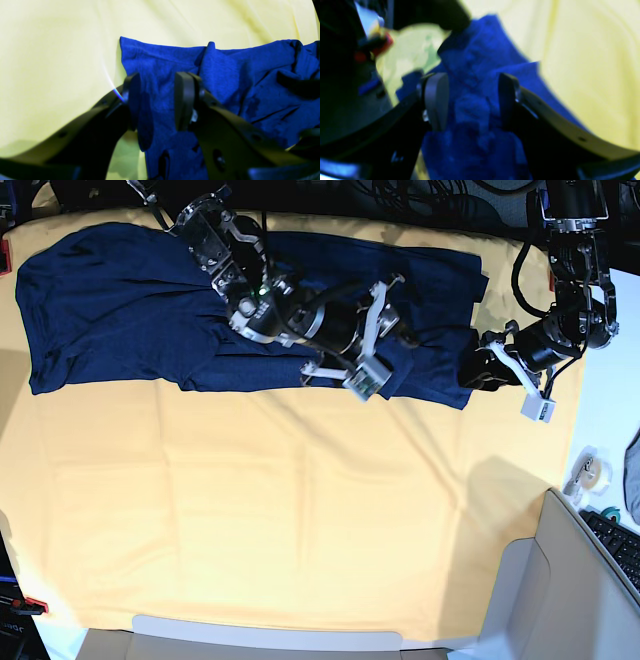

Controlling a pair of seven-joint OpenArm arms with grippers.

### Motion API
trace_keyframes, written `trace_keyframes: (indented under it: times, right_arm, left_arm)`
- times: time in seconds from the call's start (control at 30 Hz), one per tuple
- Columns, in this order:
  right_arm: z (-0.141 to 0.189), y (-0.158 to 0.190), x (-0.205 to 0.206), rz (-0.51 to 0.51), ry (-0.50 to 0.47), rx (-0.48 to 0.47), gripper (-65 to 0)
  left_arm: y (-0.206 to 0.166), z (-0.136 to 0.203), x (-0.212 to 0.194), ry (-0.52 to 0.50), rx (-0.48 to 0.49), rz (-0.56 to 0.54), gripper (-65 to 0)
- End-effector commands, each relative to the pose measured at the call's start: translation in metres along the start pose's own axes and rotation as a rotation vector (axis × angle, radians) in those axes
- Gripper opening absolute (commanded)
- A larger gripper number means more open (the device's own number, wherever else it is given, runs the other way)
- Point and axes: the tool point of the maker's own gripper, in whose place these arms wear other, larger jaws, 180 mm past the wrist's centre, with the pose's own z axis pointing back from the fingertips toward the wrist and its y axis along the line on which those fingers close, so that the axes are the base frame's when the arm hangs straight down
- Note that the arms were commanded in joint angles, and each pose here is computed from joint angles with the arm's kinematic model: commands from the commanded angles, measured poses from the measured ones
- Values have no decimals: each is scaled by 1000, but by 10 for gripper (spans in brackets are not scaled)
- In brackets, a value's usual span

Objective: Fold the T-shirt properly
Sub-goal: 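Lay the sleeve along the folded shirt next to the left gripper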

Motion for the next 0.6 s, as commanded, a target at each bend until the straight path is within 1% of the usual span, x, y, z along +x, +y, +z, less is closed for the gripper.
trace_keyframes:
  times: [0.0,0.13,0.2,0.27,0.4,0.57]
  right_arm:
    - [5,-8,18,-39,-73,-22,-334]
    - [22,-54,13,-260,-143,-152,-335]
    - [25,-63,7,-328,-154,-181,-335]
    - [20,-65,-2,-372,-140,-184,-335]
    - [3,-55,-25,-448,-84,-157,-335]
    - [-7,-54,-45,-484,-30,-148,-335]
  left_arm:
    - [-1,6,19,-53,-7,-26,-427]
    - [-1,6,19,-53,-7,-26,-427]
    - [-1,6,19,-55,-7,-26,-427]
    - [-1,6,19,-55,-7,-26,-427]
    - [-1,6,19,-55,-7,-26,-427]
    - [-1,6,19,-55,-7,-26,-427]
